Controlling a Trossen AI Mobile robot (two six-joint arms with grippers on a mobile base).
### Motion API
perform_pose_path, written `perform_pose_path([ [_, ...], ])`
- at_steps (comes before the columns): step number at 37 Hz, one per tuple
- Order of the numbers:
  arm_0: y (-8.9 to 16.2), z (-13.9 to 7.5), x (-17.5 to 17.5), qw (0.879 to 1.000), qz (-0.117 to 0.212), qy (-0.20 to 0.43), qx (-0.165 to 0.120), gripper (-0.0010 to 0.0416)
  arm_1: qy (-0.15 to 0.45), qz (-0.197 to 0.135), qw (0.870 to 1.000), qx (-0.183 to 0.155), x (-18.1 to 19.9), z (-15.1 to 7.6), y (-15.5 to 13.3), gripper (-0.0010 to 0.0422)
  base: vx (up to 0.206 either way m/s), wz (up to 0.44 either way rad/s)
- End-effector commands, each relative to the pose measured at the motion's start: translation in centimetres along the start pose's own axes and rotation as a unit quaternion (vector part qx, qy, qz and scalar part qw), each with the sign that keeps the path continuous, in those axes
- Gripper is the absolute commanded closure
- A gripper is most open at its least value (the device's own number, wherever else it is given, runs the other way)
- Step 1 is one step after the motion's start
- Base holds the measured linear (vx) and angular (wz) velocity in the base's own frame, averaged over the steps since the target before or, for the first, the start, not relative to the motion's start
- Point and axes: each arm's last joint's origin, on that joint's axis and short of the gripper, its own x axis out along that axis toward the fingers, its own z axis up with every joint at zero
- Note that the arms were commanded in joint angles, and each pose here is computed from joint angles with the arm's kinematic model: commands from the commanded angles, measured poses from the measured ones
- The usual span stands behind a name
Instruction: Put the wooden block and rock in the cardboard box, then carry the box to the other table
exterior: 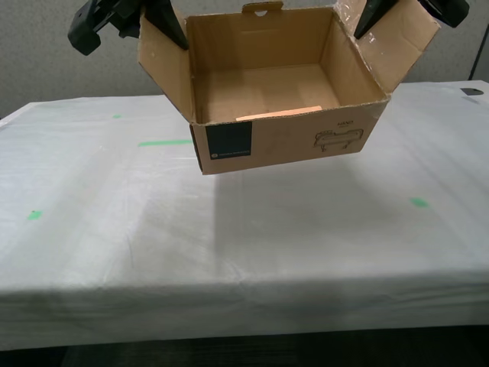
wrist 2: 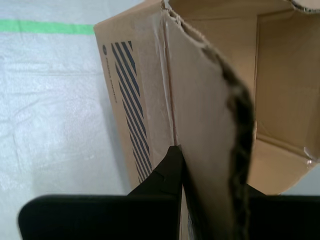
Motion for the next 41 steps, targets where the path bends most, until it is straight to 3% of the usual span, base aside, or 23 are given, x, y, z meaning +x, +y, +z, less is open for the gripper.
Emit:
perform_pose_path([
  [1,0.1,0.1,0.0,1.000,0.004,-0.003,-0.001,0.0406,-0.017,0.022,0.999,-0.025,-0.1,0.2,0.1,0.0413,-0.018,0.014],
  [4,0.1,0.1,0.0,1.000,0.005,-0.004,-0.002,0.0406,-0.023,0.035,0.998,-0.049,-0.1,0.1,0.2,0.0413,-0.005,0.004],
  [10,0.3,0.4,0.0,1.000,0.007,-0.017,-0.007,0.0406,-0.029,0.042,0.997,-0.061,0.0,0.3,0.5,0.0413,0.000,0.000],
  [17,-0.6,2.5,2.2,0.999,0.015,-0.028,0.014,0.0406,-0.026,0.060,0.994,-0.089,1.8,2.3,3.0,0.0413,0.000,0.000],
  [31,-0.9,9.7,5.2,0.999,0.019,-0.041,0.014,0.0406,0.000,0.099,0.995,-0.017,5.9,9.2,5.4,0.0413,0.016,0.004],
  [41,-1.6,12.4,7.4,0.999,0.013,-0.013,0.030,0.0406,0.052,0.116,0.992,0.009,10.7,12.4,6.1,0.0413,0.025,-0.001],
])
